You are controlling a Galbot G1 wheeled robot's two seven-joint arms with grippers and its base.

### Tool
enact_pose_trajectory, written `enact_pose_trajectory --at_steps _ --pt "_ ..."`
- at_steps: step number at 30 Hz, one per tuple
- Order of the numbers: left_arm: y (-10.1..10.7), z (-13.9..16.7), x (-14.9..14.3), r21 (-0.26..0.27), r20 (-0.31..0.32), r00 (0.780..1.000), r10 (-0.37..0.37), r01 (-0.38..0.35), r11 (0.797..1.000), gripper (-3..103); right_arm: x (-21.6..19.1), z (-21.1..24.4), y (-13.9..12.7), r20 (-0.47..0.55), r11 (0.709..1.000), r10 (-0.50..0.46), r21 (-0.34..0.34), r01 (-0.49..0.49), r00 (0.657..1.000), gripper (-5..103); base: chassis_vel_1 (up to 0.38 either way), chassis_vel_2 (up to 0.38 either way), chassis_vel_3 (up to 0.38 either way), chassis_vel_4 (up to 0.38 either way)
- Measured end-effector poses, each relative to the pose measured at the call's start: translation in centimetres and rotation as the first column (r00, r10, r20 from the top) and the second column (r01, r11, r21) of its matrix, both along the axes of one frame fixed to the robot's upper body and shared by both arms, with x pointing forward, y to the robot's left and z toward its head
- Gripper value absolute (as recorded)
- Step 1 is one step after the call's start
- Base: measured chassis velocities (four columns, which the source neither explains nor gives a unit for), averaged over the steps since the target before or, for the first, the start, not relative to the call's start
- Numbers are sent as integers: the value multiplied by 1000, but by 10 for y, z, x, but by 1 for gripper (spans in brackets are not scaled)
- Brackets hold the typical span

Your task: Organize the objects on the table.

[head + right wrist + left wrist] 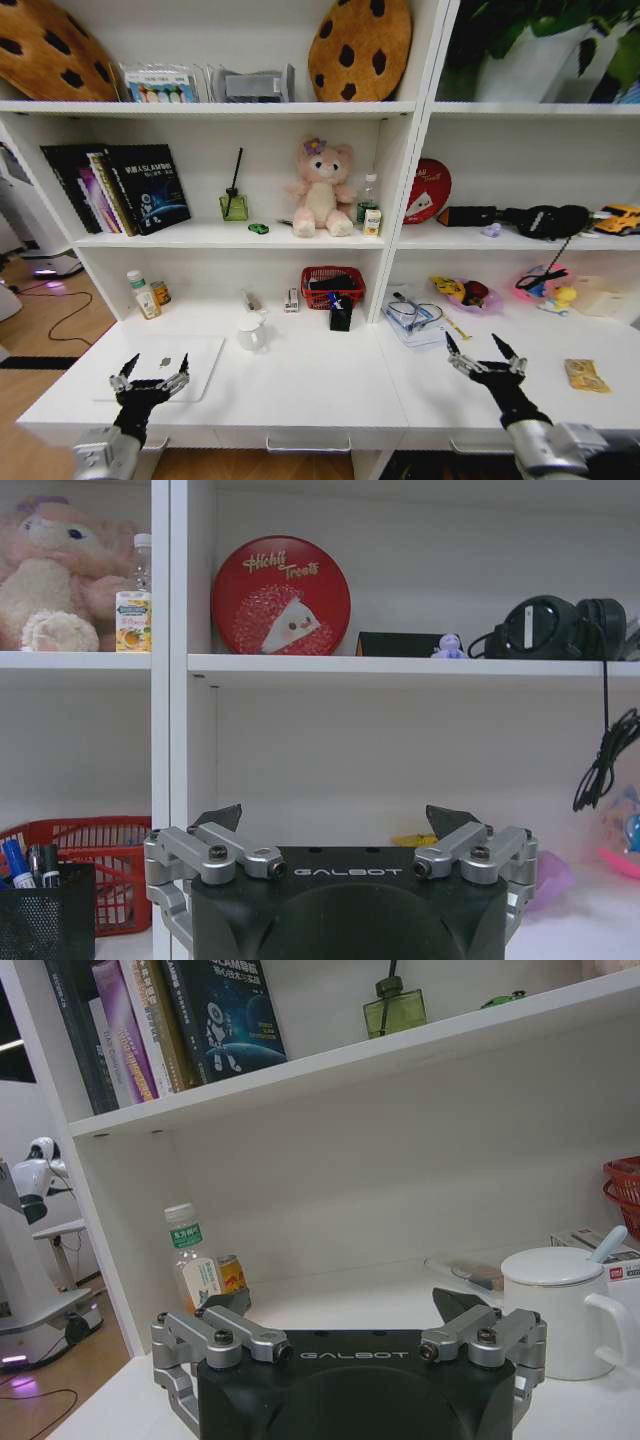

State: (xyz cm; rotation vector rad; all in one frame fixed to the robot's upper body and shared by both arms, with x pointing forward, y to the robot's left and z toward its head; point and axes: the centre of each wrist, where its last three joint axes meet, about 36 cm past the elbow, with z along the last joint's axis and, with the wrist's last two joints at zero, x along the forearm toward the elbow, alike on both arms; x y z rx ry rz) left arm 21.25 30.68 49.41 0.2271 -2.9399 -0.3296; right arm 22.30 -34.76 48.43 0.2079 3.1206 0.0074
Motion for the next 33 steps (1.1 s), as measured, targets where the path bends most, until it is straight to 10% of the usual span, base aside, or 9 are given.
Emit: enact_pose_trajectory --at_steps 33 --pt "0 0 0 0 0 1000 0 0 1000 100 -8 -19 14 -30 998 -2 68 4 1000 100 -164 -167 163 162"
